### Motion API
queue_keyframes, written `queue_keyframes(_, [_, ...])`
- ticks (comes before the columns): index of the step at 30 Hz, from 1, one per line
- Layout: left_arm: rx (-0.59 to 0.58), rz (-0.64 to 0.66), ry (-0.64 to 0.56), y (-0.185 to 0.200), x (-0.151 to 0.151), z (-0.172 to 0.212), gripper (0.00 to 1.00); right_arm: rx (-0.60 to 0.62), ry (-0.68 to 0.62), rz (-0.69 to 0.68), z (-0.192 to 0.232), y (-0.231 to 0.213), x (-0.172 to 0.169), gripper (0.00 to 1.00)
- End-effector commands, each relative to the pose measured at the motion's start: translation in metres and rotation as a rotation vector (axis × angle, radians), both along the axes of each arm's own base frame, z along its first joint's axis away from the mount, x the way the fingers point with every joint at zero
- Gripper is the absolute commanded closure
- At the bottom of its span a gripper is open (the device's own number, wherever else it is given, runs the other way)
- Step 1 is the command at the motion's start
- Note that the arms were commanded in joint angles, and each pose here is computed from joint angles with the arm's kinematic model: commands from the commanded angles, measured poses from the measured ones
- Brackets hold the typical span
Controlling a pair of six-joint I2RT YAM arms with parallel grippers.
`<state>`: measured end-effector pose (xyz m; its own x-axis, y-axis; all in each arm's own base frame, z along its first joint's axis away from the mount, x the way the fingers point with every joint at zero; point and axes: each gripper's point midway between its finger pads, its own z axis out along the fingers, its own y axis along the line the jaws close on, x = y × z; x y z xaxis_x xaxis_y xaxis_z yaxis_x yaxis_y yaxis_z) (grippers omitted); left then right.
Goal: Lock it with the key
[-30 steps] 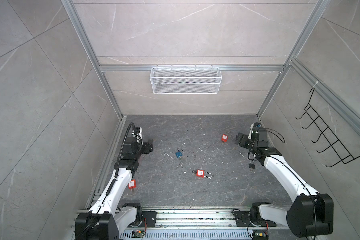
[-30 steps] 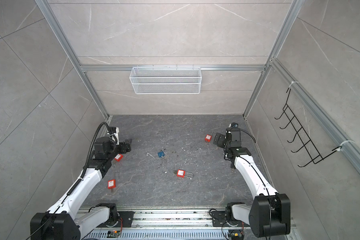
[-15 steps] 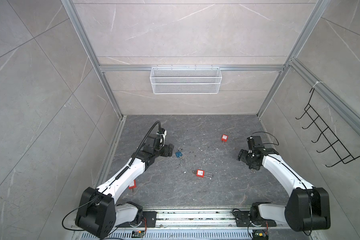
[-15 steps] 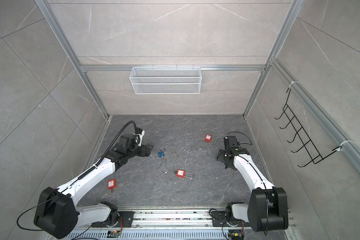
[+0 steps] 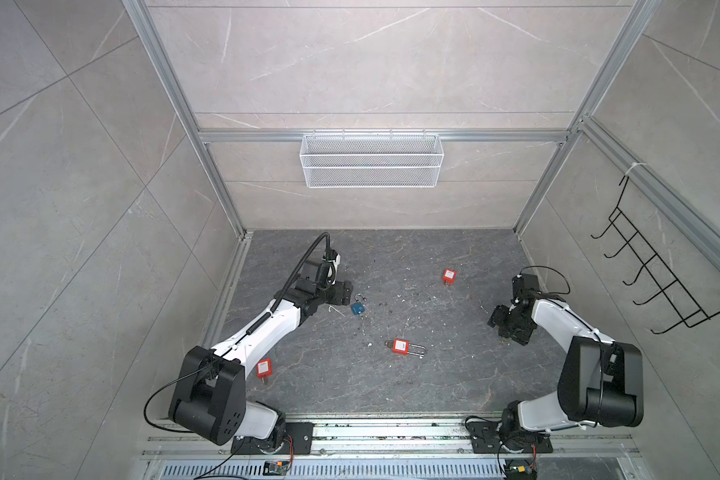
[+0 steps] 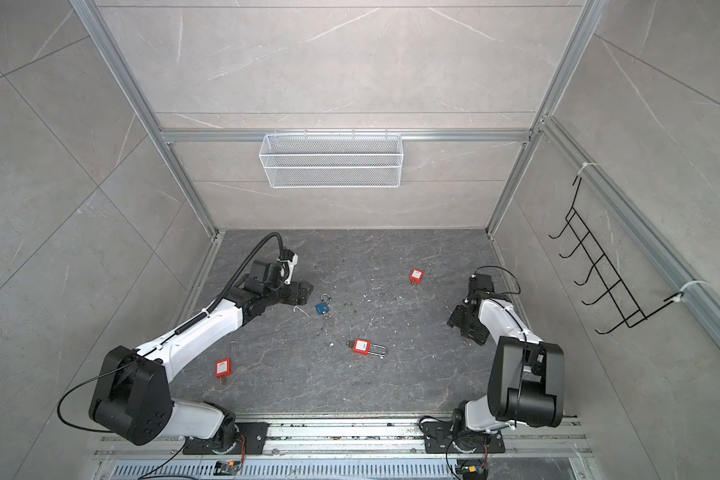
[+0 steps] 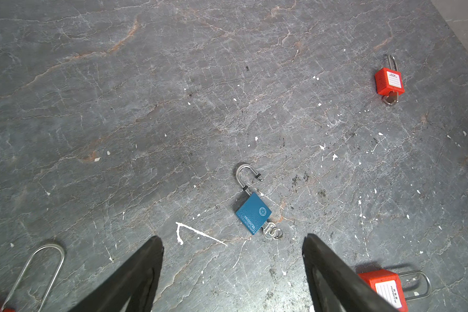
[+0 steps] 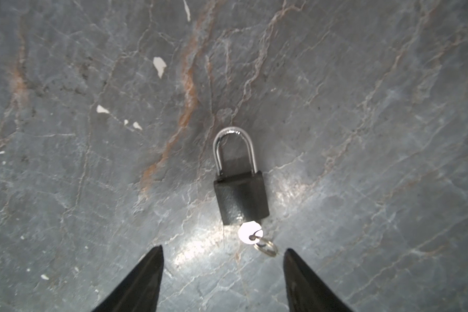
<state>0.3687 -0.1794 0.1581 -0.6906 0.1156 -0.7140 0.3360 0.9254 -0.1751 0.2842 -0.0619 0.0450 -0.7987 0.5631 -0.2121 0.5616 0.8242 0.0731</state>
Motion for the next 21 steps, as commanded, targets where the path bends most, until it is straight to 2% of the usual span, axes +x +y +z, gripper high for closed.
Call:
queue_keyframes(1, [-0.016, -0.019, -0.029, -0.008, 0.008, 0.018, 0.17, 0.021, -0.022, 0.02, 0.001, -0.01, 0.009, 0.3])
queue_keyframes(8, [-0.019, -0.021, -0.021, -0.011, 0.012, 0.019, 0.17, 0.08, -0.01, 0.025, -0.012, -0.01, 0.012, 0.34])
queue_keyframes(21, [-0.011, -0.021, -0.001, -0.011, 0.009, 0.012, 0.17, 0.05, 0.022, 0.047, -0.027, -0.017, 0.014, 0.43])
